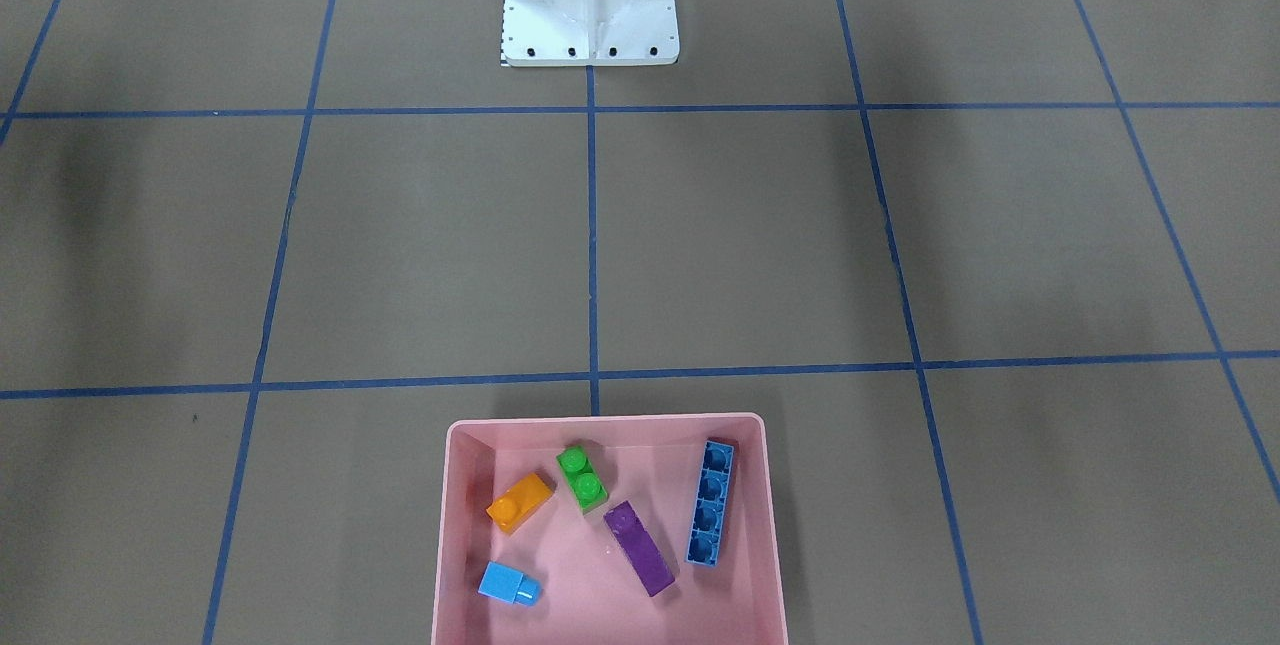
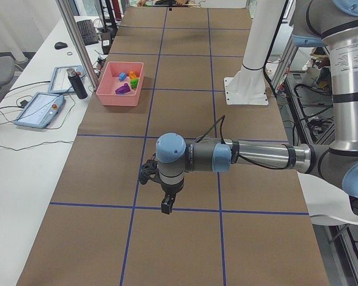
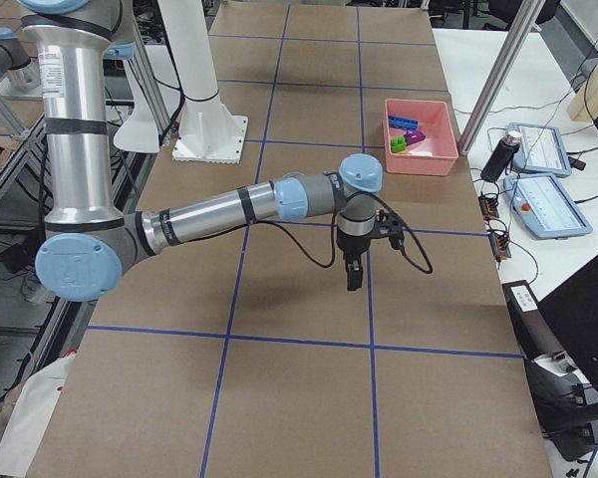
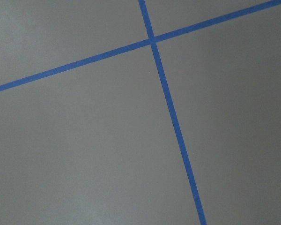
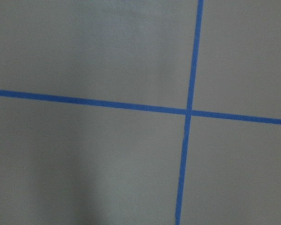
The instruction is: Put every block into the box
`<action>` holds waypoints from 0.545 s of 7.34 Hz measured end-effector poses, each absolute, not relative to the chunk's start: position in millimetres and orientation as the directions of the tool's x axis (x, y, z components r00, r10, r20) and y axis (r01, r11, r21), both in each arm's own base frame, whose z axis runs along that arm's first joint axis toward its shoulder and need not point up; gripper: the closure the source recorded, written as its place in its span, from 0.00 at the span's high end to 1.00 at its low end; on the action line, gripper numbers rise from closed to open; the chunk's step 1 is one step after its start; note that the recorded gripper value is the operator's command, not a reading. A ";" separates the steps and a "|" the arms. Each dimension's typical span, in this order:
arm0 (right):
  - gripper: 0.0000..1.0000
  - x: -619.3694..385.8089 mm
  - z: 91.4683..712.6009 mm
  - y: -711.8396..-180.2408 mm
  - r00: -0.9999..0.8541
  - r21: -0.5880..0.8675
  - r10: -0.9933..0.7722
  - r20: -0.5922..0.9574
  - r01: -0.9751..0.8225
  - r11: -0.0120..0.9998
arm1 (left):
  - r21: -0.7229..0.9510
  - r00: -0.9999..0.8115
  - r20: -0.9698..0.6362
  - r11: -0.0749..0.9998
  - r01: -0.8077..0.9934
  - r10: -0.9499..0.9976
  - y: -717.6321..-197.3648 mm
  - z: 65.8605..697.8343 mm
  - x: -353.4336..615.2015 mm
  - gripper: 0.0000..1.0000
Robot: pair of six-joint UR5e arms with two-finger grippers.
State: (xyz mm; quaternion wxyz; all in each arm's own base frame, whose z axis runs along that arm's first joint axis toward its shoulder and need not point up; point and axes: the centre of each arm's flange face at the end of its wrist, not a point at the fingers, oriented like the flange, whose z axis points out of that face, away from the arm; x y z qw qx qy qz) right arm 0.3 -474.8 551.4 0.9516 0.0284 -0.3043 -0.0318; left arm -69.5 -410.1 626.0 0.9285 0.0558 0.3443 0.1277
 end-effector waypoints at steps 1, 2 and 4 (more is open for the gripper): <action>1.00 24.8 575.9 -443.9 0.816 0.063 -0.088 0.571 0.063 0.996 | 0.187 0.729 -0.627 0.962 -0.200 0.273 -403.3 628.6 -69.3 1.00; 1.00 39.6 591.8 -423.7 0.816 0.053 -0.092 0.570 0.075 0.996 | 0.191 0.729 -0.627 0.961 -0.201 0.277 -400.2 627.0 -69.0 1.00; 1.00 48.9 607.7 -407.1 0.816 0.032 -0.085 0.571 0.081 0.996 | 0.209 0.728 -0.622 0.957 -0.202 0.289 -399.3 618.2 -68.7 1.00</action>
